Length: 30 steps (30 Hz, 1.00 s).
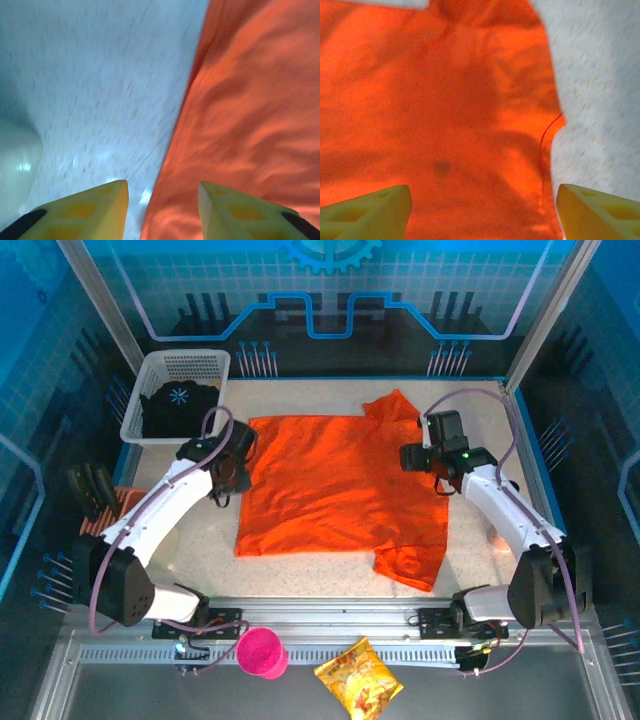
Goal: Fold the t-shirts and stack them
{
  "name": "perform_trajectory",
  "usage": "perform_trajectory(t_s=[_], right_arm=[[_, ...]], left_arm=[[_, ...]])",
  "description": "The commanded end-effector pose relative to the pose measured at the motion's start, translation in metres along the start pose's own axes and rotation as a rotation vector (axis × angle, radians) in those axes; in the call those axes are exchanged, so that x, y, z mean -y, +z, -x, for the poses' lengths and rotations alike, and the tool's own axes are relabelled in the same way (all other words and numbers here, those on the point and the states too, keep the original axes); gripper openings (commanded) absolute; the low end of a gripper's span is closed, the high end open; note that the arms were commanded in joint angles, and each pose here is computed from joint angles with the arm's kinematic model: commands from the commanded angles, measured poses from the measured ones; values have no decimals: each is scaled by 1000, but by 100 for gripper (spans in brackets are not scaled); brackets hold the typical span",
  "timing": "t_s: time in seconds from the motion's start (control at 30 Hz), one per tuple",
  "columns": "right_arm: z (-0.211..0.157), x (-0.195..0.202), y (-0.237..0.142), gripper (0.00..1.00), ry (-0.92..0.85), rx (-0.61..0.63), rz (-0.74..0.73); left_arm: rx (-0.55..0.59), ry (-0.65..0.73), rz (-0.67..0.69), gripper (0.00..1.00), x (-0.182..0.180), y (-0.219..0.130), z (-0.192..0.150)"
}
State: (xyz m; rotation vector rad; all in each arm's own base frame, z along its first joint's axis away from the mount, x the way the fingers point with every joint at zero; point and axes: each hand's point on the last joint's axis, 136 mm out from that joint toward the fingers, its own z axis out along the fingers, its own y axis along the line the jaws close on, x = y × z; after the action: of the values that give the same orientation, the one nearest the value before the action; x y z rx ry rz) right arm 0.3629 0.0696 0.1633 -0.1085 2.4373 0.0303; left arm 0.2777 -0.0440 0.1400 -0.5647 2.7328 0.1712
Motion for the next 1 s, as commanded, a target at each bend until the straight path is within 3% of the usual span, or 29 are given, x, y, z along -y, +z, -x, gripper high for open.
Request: perform_trajectory(t_s=[0.0,0.1,0.2,0.37,0.53,0.63,0.77,0.97], right_arm=[[-7,-14,-9,76,13,3,76],[-7,-17,-2,74,4,-6,87],[-5,-21,6,70,-7,-29,100],[-3,-26,17,62,-10,-60,125],[-4,-26,19,58,-3,-73,136],[-4,-28,15,57,-1,-76,150],[-3,-28,8,57,1,-68,155],[-2,-26,-1,57,0,-57,148]], left_arm=[[-155,-139,-62,42,-16,2,-44],[-152,-190,-101,44,-15,6,-47],[-110,-195,-150,47,2,5,-25],[-5,-120,-224,44,60,5,57],[81,10,-98,32,103,34,145],[91,79,-2,29,115,62,179],[78,101,58,26,119,98,208],[67,35,10,31,112,135,231]])
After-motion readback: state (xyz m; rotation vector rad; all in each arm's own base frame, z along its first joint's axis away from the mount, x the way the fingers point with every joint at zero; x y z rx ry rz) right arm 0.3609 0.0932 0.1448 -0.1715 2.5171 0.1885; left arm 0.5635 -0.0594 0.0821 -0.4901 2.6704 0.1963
